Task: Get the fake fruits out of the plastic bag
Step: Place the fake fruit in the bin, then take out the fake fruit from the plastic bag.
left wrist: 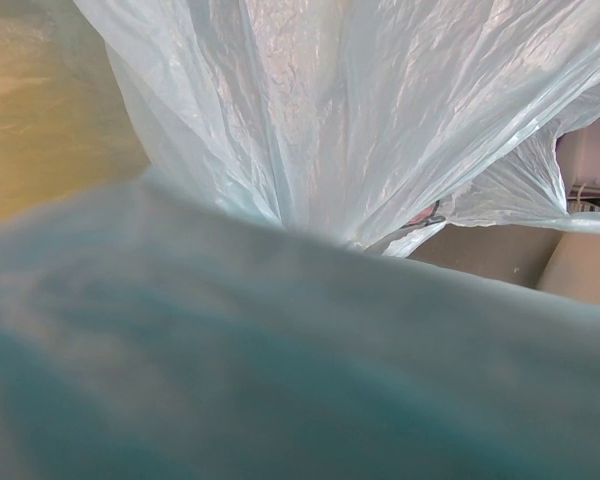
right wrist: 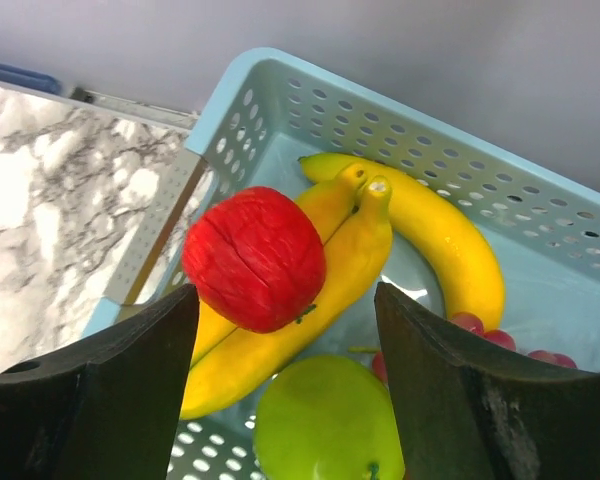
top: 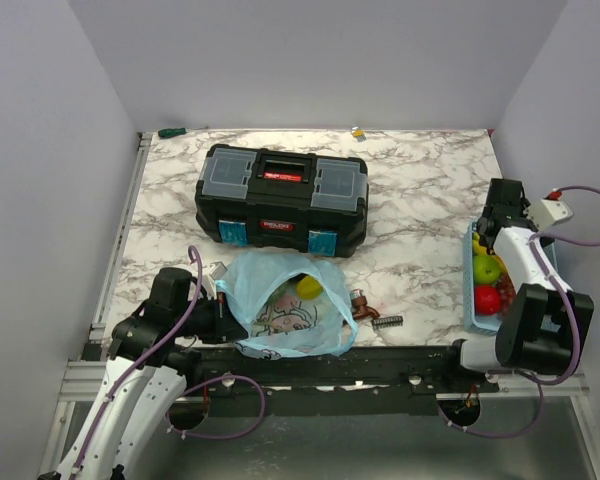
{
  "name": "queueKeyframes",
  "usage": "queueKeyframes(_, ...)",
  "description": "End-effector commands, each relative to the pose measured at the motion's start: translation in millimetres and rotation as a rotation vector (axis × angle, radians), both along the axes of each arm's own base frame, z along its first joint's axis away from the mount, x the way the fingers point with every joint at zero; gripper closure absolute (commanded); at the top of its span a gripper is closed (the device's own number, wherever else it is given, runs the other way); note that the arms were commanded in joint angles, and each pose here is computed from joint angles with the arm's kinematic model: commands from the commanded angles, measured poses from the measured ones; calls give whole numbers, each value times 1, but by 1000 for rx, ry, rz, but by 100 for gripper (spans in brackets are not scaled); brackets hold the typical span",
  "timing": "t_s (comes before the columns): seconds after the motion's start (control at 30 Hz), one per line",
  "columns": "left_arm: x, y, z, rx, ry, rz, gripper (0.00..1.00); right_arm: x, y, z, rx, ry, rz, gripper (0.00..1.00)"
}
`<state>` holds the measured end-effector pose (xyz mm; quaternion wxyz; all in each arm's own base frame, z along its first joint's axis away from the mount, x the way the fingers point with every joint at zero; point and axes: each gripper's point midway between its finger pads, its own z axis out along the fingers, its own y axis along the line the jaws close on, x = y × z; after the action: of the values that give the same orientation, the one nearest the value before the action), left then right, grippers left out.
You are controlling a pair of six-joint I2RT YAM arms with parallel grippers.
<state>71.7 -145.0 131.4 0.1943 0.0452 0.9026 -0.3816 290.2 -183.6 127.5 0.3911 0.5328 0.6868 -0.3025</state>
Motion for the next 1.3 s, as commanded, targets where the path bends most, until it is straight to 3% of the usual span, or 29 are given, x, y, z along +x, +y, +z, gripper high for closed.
queueKeyframes(0.0, -2, -4, 1, -25, -14, -38, 100, 15, 13, 29, 44, -137, 87, 29)
queueKeyframes(0.13, -2, -4, -1, -15, 7, -33, 100, 33, 44, 48, 127, -283, 283, 37)
queueKeyframes(0.3, -1, -3, 0, -14, -3, -25, 100, 48, 99, 77, 229, -453, 556, 39)
queueKeyframes(0.5, 1, -3, 0, -15, -7, -19, 100, 63, 192, 100, 318, -458, 937, 34)
queueKeyframes(0.63, 0, -3, -2, -8, 12, -19, 100, 52, 292, 124, 293, -410, 1219, 29)
queueKeyframes(0.87, 0, -2, -2, -7, 9, -7, 100, -8, 416, 180, 266, -470, 1670, 25)
queueKeyframes(1.03, 1, -2, -1, -8, 0, -13, 100, -78, 496, 200, 211, -471, 1995, 21)
queueKeyframes(1.2, 2, -1, -1, -7, -2, 0, 100, -159, 559, 186, 16, -340, 2298, 15)
queueKeyframes(1.27, 2, -1, 0, -6, -4, 4, 100, -171, 571, 163, -43, -237, 2350, 15)
